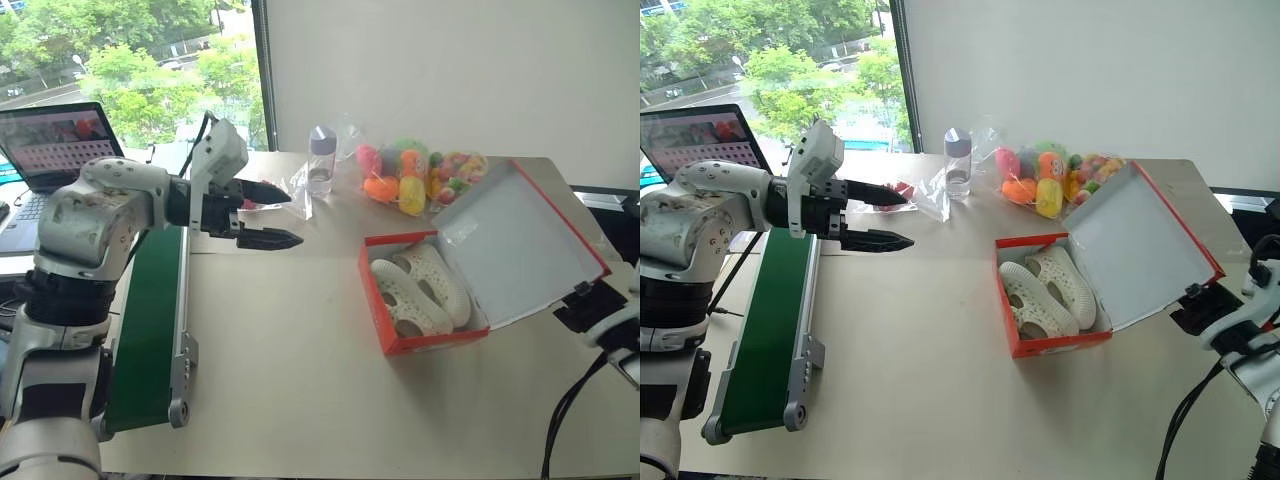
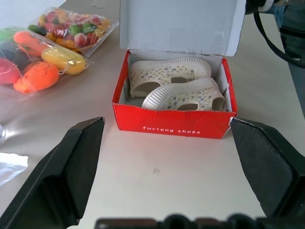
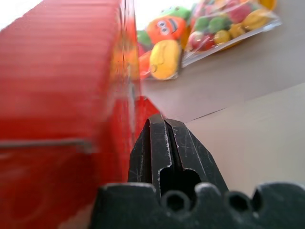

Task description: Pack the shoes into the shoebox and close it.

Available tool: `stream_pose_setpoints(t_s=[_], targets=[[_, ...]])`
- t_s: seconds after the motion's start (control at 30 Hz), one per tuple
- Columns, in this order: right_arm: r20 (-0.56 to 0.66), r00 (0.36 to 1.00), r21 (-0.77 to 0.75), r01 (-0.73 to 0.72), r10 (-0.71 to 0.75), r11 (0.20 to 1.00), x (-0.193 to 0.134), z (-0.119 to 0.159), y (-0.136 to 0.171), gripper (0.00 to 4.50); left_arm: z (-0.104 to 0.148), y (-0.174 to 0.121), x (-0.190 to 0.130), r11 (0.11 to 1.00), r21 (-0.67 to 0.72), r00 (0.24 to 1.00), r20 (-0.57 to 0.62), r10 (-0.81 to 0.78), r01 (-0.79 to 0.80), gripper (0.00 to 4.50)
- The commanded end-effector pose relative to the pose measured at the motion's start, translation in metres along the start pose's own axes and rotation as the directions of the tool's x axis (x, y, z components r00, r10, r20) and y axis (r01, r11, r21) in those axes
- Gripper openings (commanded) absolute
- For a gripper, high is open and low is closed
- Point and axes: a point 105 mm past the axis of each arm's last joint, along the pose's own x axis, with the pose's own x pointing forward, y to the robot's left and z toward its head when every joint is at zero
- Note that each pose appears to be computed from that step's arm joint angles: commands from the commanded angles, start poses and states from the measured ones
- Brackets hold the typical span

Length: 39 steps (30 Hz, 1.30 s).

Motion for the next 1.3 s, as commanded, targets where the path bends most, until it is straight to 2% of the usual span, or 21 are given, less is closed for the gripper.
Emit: stream_pose_setpoints(t_s=[0.03, 0.2, 0.33, 0.63, 0.7, 0.83, 1.1, 1.2, 1.3], targets=[[-0.027, 0.987, -0.048, -0.161, 0.16, 0.986, 0.01, 0.008, 0.042, 0.05, 0.02, -0.004, -0.009, 0.997, 0.069, 0.999, 0.029, 0.021, -0.023, 4.5], [-0.096, 0.958, -0.067, -0.277, 0.27, 0.959, 0.019, 0.005, 0.072, 0.05, 0.021, -0.006, -0.009, 0.997, 0.067, 0.999, 0.031, 0.02, -0.022, 4.5], [-0.147, 0.943, -0.074, -0.311, 0.299, 0.947, 0.028, -0.005, 0.084, 0.05, 0.019, -0.008, -0.007, 0.998, 0.064, 0.999, 0.032, 0.021, -0.023, 4.5], [-0.304, 0.889, -0.088, -0.384, 0.343, 0.919, 0.062, -0.048, 0.106, 0.05, 0.019, -0.007, -0.009, 0.998, 0.052, 0.999, 0.032, 0.029, -0.031, 4.5], [-0.341, 0.883, -0.118, -0.382, 0.323, 0.917, 0.074, -0.055, 0.105, 0.05, 0.018, -0.008, -0.008, 0.998, 0.049, 0.999, 0.032, 0.029, -0.031, 4.5], [-0.47, 0.867, -0.249, -0.309, 0.165, 0.918, 0.093, -0.086, 0.072, 0.05, 0.017, -0.01, -0.007, 0.998, 0.047, 0.999, 0.029, 0.031, -0.032, 4.5], [-0.625, 0.777, -0.31, -0.333, 0.073, 0.891, 0.092, -0.136, 0.043, 0.05, 0.014, -0.015, -0.011, 0.998, 0.039, 0.998, 0.01, 0.054, -0.055, 4.5], [-0.698, 0.716, -0.432, -0.383, -0.033, 0.816, 0.087, -0.153, 0.029, 0.05, 0.012, -0.017, -0.013, 0.997, 0.037, 0.998, 0.001, 0.064, -0.064, 4.5], [-0.714, 0.699, -0.463, -0.427, -0.041, 0.777, 0.088, -0.154, 0.03, 0.05, 0.011, -0.018, -0.014, 0.997, 0.035, 0.997, 0.001, 0.073, -0.073, 4.5]])
